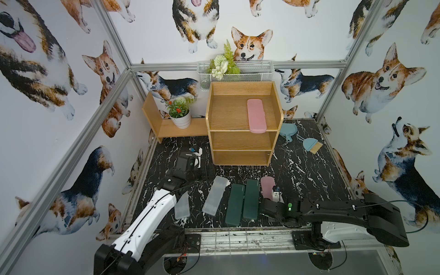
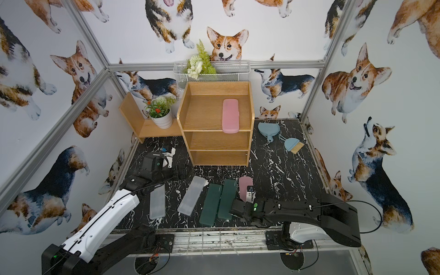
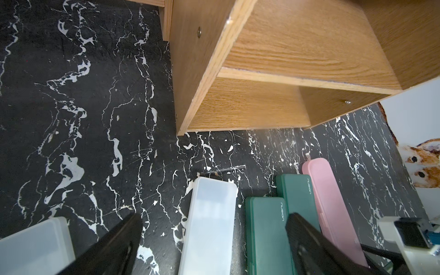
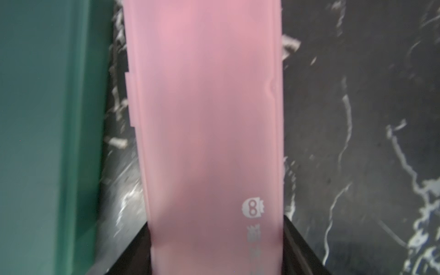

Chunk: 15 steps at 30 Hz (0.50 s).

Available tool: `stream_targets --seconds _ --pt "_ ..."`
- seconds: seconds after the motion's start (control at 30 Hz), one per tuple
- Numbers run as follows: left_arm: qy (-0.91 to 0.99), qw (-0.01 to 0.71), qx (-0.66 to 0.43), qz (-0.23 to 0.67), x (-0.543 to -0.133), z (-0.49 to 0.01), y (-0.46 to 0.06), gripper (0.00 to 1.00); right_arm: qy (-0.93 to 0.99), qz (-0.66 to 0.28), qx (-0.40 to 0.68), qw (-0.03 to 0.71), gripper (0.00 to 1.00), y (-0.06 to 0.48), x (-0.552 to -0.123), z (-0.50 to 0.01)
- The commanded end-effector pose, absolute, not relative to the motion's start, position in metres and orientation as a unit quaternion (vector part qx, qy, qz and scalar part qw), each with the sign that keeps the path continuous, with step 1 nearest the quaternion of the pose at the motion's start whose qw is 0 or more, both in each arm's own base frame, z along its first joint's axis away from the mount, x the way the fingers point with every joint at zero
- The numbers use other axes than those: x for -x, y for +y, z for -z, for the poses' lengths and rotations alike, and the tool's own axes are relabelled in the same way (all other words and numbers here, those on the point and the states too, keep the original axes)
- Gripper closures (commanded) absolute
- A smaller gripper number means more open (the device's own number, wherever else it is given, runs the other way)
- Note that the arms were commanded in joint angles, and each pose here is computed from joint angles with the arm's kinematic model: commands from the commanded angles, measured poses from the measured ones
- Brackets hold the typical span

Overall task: Place the pencil cases on the shelf according to color
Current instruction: Pick up the pencil case from the center of the board.

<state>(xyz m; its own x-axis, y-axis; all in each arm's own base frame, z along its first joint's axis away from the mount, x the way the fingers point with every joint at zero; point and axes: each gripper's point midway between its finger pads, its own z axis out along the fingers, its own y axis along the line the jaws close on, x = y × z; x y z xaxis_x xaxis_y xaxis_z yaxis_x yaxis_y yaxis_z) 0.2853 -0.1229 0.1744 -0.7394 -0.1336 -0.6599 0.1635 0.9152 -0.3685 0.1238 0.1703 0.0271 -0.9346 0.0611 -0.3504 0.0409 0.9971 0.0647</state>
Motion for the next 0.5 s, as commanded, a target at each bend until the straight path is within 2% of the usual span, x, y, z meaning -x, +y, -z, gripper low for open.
stream_targets --seconds 0.0,0.47 --pt "0.908 0.367 -0.010 0.202 -0.286 -0.177 -0.122 0.00 0.986 -0.015 -0.026 0.167 0.45 0.168 -0.117 -0.038" --pt "0.907 0.371 -0.009 0.201 -0.286 -0.178 -0.120 0.01 0.977 -0.023 -0.010 0.211 0.45 0.190 -0.123 -0.094"
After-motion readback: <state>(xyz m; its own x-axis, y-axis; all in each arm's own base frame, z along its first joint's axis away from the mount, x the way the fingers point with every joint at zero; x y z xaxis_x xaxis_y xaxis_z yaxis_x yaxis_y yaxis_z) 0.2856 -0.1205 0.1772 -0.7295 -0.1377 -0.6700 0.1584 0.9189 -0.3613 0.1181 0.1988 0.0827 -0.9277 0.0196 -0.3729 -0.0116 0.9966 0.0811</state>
